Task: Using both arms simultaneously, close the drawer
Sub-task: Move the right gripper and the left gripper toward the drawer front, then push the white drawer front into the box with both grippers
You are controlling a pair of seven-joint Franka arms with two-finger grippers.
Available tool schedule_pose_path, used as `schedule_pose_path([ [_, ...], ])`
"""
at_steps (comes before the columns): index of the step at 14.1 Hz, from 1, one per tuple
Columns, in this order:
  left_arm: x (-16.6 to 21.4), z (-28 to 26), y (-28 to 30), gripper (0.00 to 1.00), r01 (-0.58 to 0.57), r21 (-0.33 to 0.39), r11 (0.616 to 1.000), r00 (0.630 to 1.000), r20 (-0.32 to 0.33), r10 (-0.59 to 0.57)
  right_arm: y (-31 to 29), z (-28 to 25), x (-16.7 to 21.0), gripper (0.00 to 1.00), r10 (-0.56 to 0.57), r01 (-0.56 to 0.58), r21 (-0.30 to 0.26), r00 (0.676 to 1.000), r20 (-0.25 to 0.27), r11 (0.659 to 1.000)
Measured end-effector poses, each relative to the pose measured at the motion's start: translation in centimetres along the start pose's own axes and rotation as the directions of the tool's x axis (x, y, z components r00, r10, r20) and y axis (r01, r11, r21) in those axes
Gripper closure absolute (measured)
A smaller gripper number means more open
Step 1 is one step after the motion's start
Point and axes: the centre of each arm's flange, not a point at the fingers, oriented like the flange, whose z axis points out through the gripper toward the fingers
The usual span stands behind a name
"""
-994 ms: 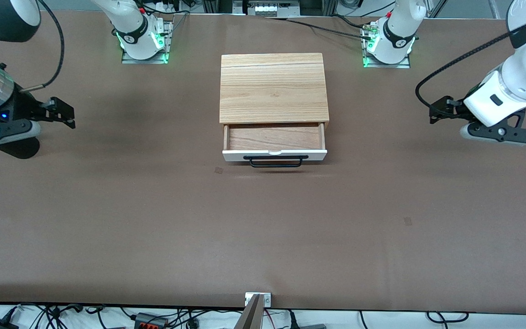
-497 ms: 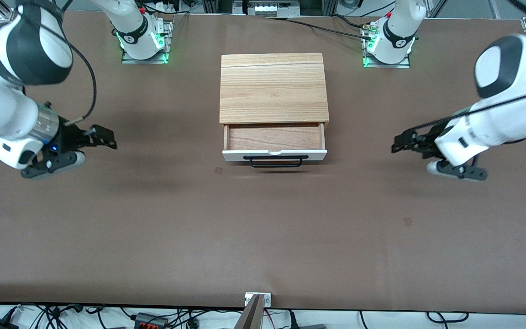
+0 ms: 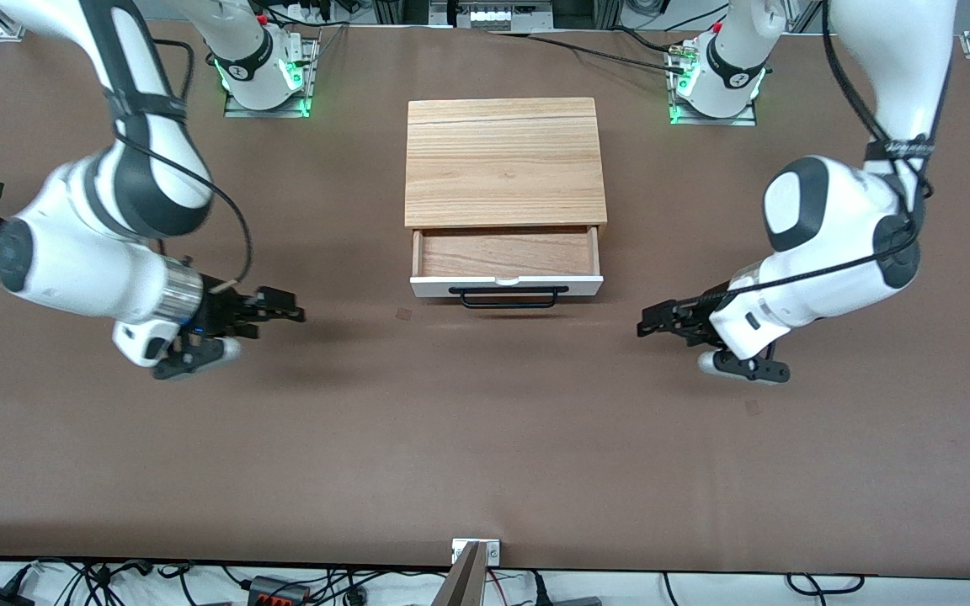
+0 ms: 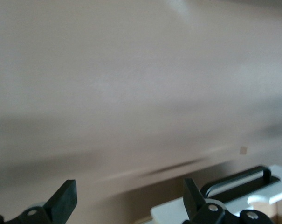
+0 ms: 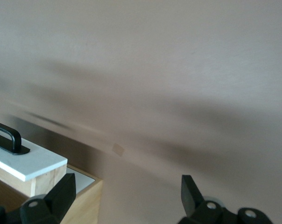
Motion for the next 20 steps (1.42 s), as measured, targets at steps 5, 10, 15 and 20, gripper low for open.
schedule_pose_path([
  [5, -2.1, 5.7, 2.9, 0.00, 0.030, -0.054, 0.998, 0.999, -0.026, -0.032, -3.3, 6.7, 1.9, 0.00, -0.005, 0.003, 0.099, 1.000, 0.025, 0.995],
  [10, -4.5, 8.8, 4.5, 0.00, 0.029, -0.060, 0.998, 0.999, 0.033, -0.027, -6.4, 10.4, 1.3, 0.00, -0.065, 0.053, 0.172, 0.995, 0.070, 0.984],
  [15, -6.0, 10.5, 4.9, 0.00, 0.024, -0.058, 0.998, 0.997, 0.072, -0.020, -7.4, 11.8, 1.0, 0.00, -0.072, 0.054, 0.194, 0.993, 0.090, 0.980],
  [20, -6.8, 11.4, 4.8, 0.00, 0.025, -0.054, 0.998, 0.995, 0.096, -0.020, -7.7, 13.3, 0.0, 0.00, -0.054, 0.007, 0.266, 0.984, 0.171, 0.964],
])
